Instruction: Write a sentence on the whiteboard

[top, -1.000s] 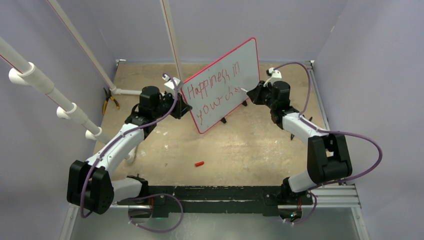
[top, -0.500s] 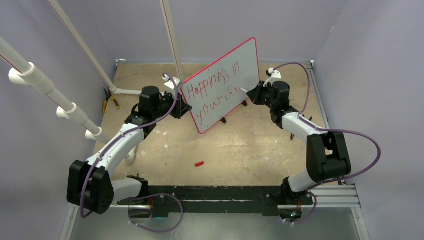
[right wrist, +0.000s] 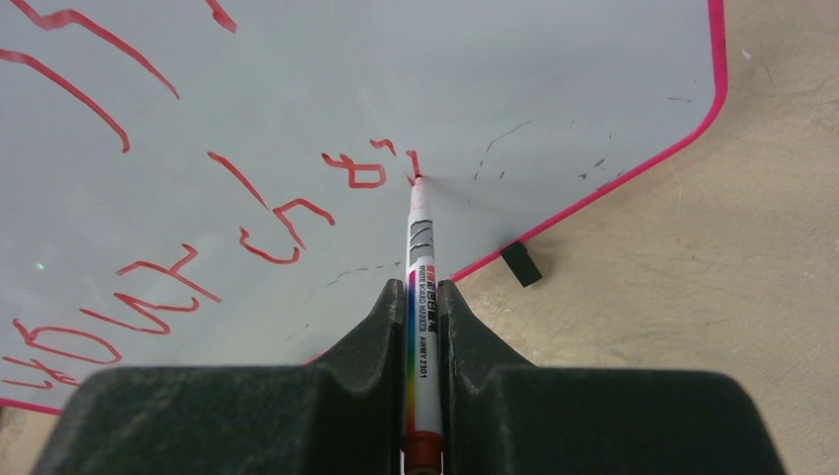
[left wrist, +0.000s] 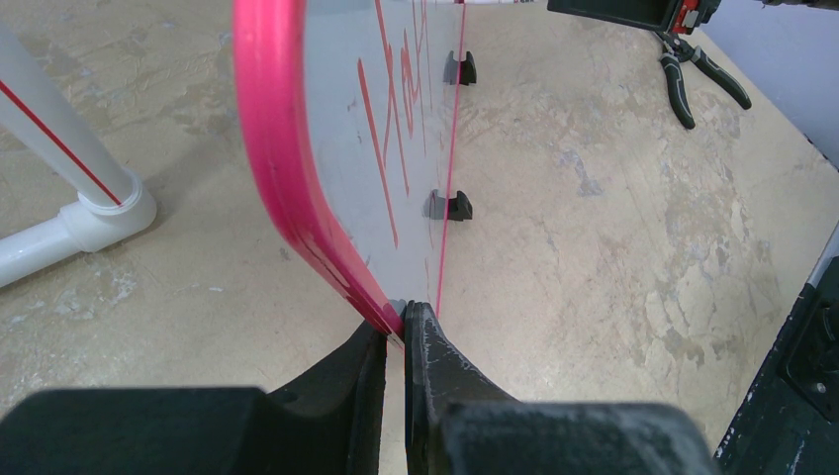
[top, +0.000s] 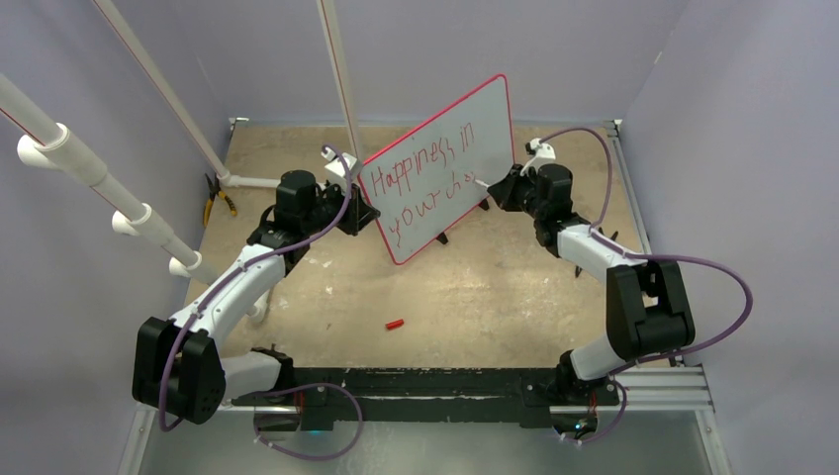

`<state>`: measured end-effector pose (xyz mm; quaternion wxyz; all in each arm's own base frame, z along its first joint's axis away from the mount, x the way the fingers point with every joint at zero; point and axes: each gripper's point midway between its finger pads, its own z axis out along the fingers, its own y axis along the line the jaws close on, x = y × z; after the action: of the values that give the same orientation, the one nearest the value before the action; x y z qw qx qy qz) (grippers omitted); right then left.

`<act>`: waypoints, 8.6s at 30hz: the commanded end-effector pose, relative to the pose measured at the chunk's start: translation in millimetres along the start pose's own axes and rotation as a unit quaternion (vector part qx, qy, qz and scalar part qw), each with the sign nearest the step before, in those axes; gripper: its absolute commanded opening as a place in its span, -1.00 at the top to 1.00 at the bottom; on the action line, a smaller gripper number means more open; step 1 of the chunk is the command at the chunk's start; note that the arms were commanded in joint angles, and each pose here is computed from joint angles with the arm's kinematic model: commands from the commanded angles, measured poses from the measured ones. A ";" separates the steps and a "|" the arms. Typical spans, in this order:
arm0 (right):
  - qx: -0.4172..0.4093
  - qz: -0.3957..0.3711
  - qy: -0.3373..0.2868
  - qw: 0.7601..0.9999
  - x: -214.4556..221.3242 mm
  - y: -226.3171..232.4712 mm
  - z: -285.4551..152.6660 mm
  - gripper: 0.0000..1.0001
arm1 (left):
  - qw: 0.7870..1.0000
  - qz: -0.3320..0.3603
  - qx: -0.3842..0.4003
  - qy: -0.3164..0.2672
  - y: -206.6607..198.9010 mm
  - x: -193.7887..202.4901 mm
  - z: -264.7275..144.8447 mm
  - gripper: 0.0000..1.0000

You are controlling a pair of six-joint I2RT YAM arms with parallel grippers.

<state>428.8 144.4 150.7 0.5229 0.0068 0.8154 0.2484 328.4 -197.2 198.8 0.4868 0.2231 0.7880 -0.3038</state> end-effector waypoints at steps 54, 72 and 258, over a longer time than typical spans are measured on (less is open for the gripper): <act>-0.030 -0.005 -0.072 0.997 -56.2 23.5 7.2 1.00 | 1.000 0.020 0.017 0.012 -9.3 3.9 -1.1 1.00; -0.015 -0.001 -0.068 0.998 -54.2 23.8 -20.7 1.00 | 1.000 0.025 0.001 0.012 -4.2 2.2 -3.8 1.00; -0.037 0.023 -0.083 0.996 -18.2 -17.5 45.8 1.00 | 1.000 0.003 0.017 0.006 -1.5 -2.4 -27.7 1.00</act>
<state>472.6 135.7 125.1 0.5649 0.0453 0.7761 0.2766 300.5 -183.8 201.0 0.4480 0.2194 0.7997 -0.3341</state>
